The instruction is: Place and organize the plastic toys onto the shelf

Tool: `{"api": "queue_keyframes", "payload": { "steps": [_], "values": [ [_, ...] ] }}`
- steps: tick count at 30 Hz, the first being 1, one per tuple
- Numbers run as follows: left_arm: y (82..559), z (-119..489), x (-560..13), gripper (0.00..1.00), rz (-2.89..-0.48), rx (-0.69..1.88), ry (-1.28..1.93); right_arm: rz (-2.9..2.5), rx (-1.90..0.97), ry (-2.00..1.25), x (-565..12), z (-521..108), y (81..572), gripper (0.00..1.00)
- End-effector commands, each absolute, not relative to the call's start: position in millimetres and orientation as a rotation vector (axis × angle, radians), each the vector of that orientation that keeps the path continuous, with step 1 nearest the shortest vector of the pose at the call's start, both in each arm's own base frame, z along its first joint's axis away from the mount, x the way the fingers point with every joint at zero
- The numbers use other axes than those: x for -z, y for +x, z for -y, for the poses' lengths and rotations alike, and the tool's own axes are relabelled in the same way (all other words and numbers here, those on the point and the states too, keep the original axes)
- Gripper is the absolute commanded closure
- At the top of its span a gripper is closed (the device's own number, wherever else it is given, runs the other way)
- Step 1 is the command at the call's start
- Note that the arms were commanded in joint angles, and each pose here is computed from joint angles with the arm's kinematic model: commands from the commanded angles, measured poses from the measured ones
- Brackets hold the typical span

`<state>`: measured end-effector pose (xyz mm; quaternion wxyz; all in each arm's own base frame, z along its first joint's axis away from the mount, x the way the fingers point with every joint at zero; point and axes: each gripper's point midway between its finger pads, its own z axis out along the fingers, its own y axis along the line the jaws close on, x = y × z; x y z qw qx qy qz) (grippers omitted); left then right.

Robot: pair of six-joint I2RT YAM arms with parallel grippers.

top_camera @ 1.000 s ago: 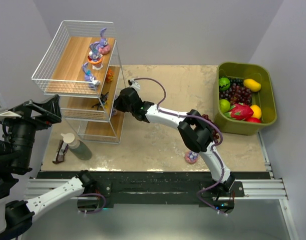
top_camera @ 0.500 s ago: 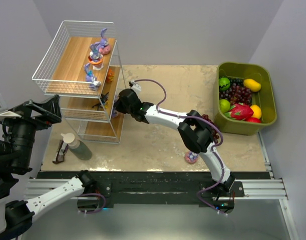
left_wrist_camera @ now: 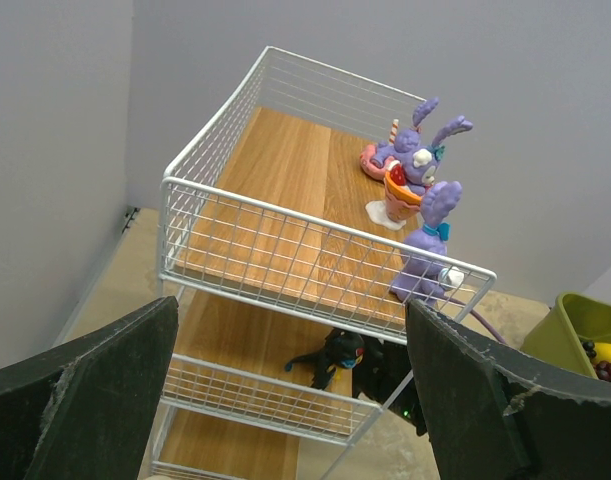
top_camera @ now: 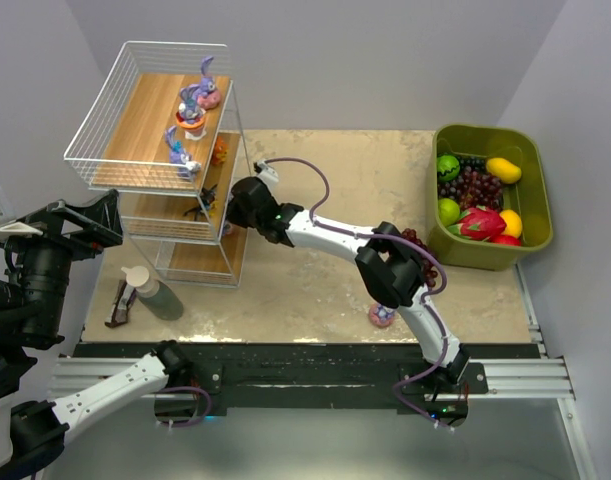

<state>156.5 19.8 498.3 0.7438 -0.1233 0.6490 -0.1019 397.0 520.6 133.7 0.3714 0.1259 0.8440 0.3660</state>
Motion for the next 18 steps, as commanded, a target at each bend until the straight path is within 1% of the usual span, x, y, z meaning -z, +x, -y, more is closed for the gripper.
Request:
{"api": "queue_keyframes", "payload": {
  "steps": [1, 18],
  "values": [
    [154, -25, -504, 0.0, -1.401, 0.224, -0.289, -2.059, -1.02, 0.383, -190, -529, 397, 1.0],
    [154, -26, -503, 0.0, -1.406, 0.216, -0.291, -2.083, -0.966, 0.408, -178, -527, 398, 0.99]
  ]
}}
